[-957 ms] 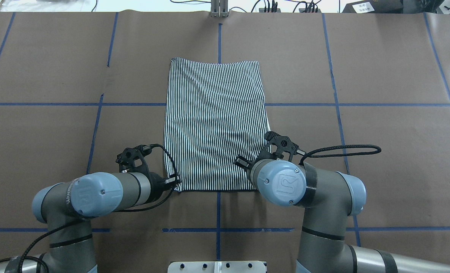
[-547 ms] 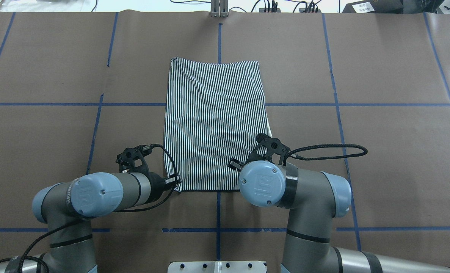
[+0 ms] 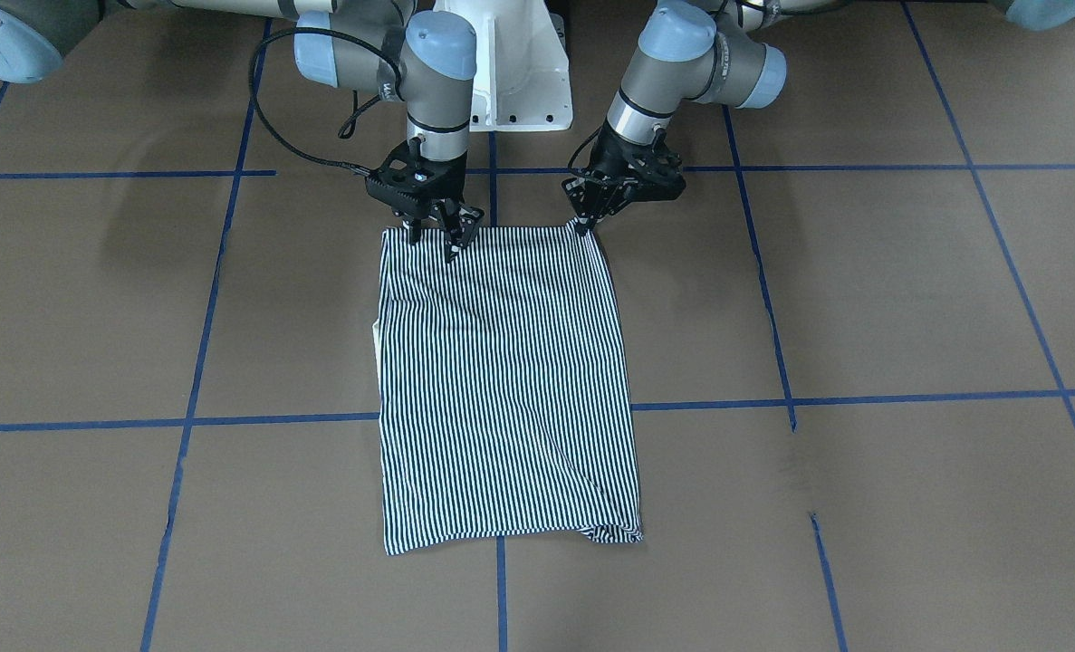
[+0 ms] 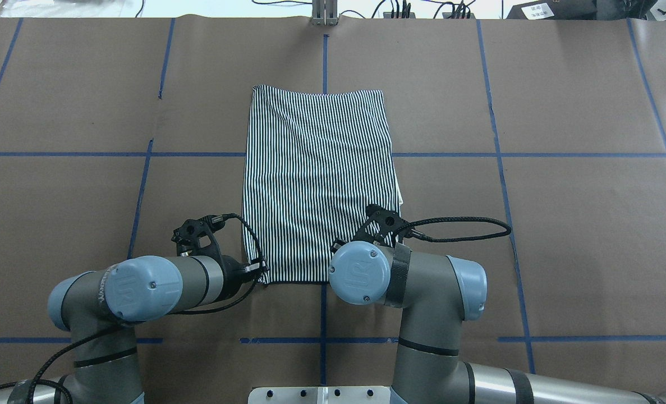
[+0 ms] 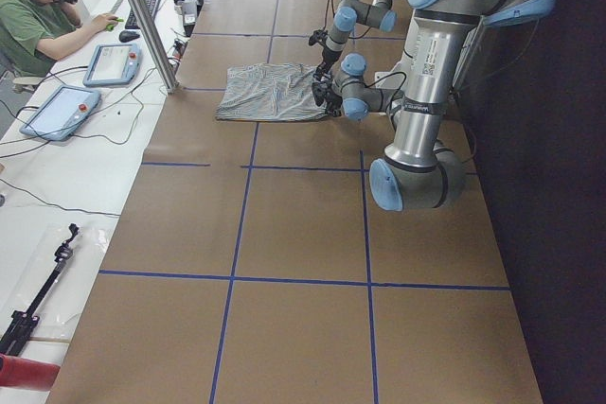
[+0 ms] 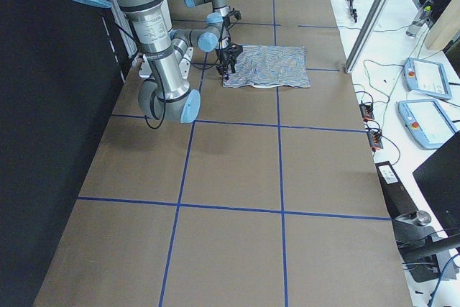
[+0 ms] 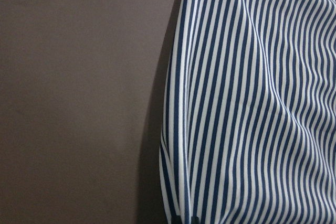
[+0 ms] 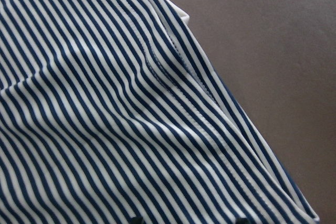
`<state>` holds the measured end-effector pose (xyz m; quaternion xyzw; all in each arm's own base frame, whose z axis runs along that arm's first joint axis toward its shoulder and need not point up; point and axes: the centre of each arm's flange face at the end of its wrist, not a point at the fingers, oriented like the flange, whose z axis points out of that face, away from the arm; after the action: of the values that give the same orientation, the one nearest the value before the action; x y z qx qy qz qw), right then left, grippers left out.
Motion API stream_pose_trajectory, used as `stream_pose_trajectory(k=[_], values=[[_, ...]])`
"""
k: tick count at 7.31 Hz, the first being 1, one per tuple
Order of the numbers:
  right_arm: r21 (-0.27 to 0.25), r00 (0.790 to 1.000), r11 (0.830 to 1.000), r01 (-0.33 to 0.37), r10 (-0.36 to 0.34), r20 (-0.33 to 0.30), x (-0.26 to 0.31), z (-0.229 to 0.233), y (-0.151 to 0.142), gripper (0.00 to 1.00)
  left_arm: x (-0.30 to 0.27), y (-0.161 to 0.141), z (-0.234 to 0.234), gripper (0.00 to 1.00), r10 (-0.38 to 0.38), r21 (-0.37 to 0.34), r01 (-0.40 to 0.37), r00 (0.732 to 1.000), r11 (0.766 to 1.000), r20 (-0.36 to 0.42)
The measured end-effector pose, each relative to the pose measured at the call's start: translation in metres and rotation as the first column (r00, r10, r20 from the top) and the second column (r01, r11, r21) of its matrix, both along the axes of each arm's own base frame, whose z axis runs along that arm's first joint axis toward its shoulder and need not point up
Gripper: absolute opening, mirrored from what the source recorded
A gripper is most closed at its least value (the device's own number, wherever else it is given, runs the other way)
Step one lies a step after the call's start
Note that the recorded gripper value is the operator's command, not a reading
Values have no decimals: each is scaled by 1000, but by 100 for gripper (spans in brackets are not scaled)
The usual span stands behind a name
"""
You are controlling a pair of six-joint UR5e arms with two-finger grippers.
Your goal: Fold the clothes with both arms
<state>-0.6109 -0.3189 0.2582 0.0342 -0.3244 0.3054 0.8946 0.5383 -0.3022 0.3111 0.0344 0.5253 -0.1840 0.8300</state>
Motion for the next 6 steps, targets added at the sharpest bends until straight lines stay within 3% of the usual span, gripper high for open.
stream_pose_trajectory(k=[1,2,6], values=[[0,1000,1000,2,-2,-7,-2,3,0,57,0,0,0,0,0,0,0,1000,1000,1],[0,1000,1000,3,-3,-10,-2,3,-1,1,0,0,1,0,0,0,0,1000,1000,1],[8,1000,1000,16,-16,-8,-4,-2,-1,0,0,0,1,0,0,0,0,1000,1000,1]])
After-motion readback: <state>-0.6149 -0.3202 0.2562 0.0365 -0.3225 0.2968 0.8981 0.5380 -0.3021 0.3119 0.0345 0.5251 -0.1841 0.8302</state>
